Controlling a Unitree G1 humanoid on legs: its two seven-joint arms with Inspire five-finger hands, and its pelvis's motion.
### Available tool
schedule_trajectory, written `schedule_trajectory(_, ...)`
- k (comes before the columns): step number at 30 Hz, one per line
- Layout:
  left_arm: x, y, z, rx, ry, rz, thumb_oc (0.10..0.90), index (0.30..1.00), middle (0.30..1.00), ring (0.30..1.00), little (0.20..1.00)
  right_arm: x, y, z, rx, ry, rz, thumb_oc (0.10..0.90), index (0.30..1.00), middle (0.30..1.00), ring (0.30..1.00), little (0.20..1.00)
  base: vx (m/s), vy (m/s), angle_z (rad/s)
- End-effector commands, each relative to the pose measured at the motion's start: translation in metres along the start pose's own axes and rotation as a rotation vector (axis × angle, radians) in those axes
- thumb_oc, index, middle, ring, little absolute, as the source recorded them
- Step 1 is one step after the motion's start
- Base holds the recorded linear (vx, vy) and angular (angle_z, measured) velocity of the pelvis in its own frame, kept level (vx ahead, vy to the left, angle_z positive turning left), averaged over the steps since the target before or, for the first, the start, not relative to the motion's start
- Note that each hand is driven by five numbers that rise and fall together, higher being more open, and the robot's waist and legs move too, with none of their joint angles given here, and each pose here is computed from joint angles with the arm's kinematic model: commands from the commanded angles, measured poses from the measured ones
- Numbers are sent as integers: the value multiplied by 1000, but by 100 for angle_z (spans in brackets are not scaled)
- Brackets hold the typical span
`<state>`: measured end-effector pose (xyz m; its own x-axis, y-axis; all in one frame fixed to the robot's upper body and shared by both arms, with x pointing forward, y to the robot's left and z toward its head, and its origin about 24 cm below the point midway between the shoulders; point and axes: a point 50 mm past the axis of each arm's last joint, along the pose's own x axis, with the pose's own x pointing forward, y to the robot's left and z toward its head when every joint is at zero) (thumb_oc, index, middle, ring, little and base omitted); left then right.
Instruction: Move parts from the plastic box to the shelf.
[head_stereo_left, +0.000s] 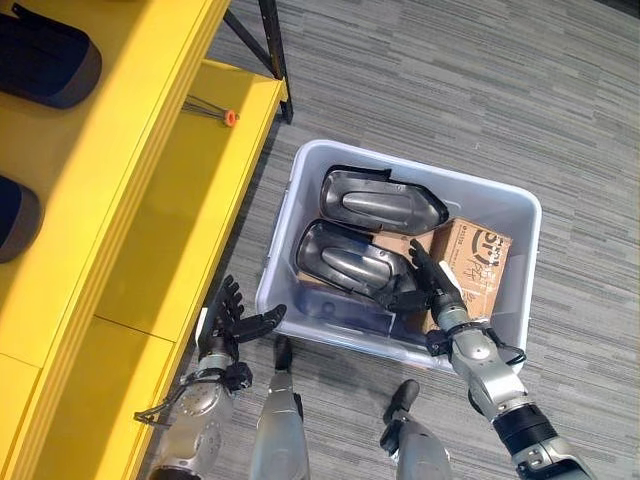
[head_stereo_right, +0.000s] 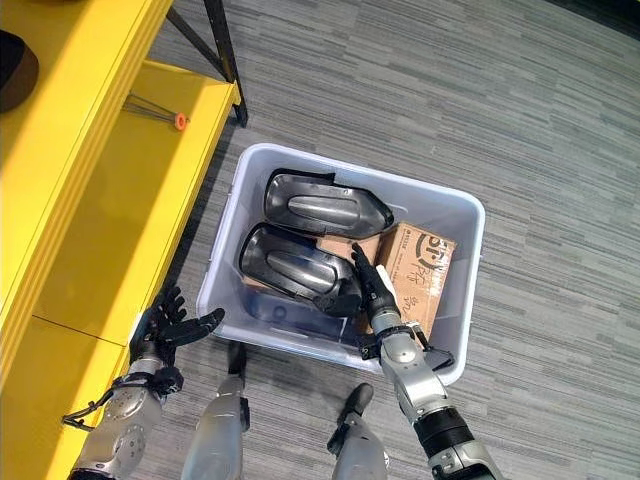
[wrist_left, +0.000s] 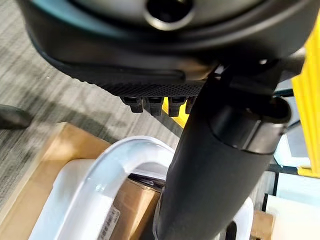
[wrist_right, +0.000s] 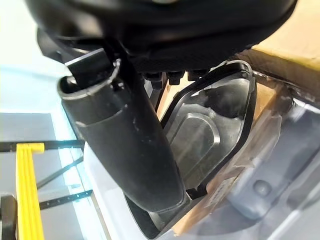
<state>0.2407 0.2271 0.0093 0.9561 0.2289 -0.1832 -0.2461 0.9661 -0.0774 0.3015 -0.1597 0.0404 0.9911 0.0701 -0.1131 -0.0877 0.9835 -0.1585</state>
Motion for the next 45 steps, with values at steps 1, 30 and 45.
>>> schedule_trajectory(1, 5, 4, 50, 51, -256, 22, 900, 1000, 1000, 1000, 1000, 6, -7, 41, 68, -214, -35, 900, 1000, 1000, 1000, 1000, 0, 0, 0)
schedule_trajectory(30, 0, 25, 211, 1069, -981, 265, 900, 1000, 1000, 1000, 1000, 1, -9, 35, 127, -228, -1, 900, 1000, 1000, 1000, 1000, -5, 2, -4)
schedule_trajectory(45, -16, -12, 262, 1614, -1320, 239, 900, 1000, 1000, 1000, 1000, -10, -4, 16, 115, -183, 44, 900, 1000, 1000, 1000, 1000, -5, 1, 0)
